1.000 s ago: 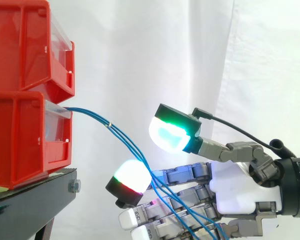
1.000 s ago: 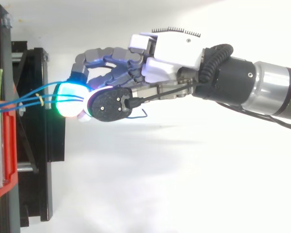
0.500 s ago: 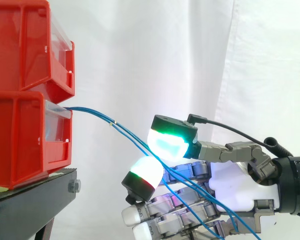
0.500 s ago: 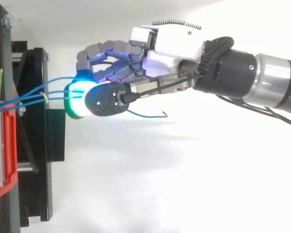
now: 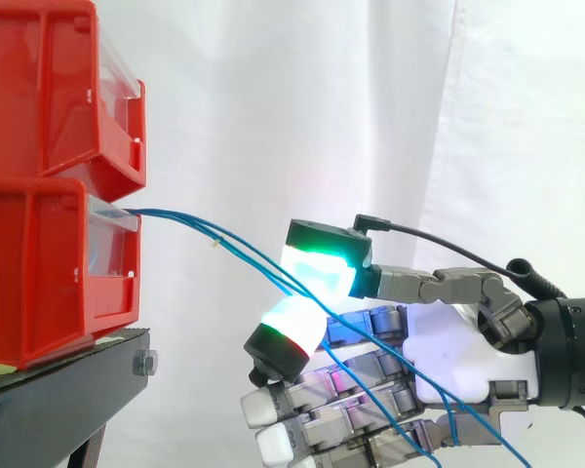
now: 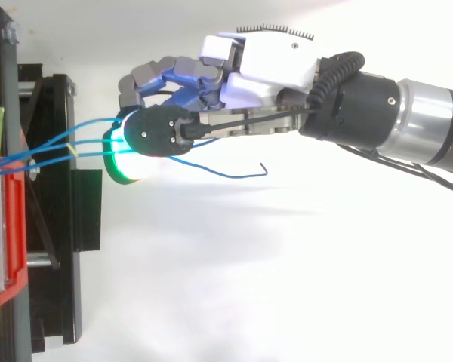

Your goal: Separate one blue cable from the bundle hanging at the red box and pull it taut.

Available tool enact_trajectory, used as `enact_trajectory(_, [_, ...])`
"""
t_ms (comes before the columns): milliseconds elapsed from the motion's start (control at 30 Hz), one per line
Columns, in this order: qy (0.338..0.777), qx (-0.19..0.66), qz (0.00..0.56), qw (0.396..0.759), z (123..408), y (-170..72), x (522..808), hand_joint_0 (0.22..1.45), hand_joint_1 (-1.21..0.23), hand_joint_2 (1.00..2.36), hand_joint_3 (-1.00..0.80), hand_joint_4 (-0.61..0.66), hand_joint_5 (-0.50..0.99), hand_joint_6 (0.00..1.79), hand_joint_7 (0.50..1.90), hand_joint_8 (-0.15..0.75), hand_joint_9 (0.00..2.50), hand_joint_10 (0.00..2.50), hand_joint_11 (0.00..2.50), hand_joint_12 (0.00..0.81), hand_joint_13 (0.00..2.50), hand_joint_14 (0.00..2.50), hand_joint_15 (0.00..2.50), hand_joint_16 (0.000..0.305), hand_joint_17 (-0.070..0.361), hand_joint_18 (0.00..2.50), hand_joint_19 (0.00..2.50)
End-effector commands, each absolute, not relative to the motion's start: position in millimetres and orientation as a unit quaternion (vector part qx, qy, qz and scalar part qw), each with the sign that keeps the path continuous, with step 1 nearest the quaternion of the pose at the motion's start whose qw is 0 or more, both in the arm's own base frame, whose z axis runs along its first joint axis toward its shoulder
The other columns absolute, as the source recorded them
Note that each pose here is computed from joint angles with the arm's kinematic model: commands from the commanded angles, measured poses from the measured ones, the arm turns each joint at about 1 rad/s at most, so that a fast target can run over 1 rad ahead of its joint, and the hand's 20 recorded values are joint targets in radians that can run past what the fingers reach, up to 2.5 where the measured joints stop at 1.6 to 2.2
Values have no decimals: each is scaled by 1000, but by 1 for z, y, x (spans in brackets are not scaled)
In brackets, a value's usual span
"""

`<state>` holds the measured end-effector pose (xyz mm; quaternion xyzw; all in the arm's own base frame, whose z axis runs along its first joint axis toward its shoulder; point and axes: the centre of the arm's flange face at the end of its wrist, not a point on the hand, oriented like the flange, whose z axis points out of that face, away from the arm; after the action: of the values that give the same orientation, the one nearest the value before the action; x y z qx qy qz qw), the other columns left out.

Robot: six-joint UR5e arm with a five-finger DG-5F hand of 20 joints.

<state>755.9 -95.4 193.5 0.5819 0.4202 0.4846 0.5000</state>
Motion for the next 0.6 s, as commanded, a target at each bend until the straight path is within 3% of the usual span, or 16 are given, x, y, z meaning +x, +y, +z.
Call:
enact_trajectory(0, [418,579,489,502,200,-95,760,577,-651,1019,-159,167,-215,850,1204,264,663,15,557,327,741,16,417,34,77,598,377])
enact_trajectory(267, [431,586,473,497,206,-96,759,609,-713,1013,-303,154,-221,857,1183,258,664,16,577,325,757,18,428,35,78,625,387])
enact_trajectory(567, [450,582,455,502,240,-96,748,654,-793,1003,-452,135,-220,863,1157,253,688,18,590,321,781,17,441,34,77,671,410])
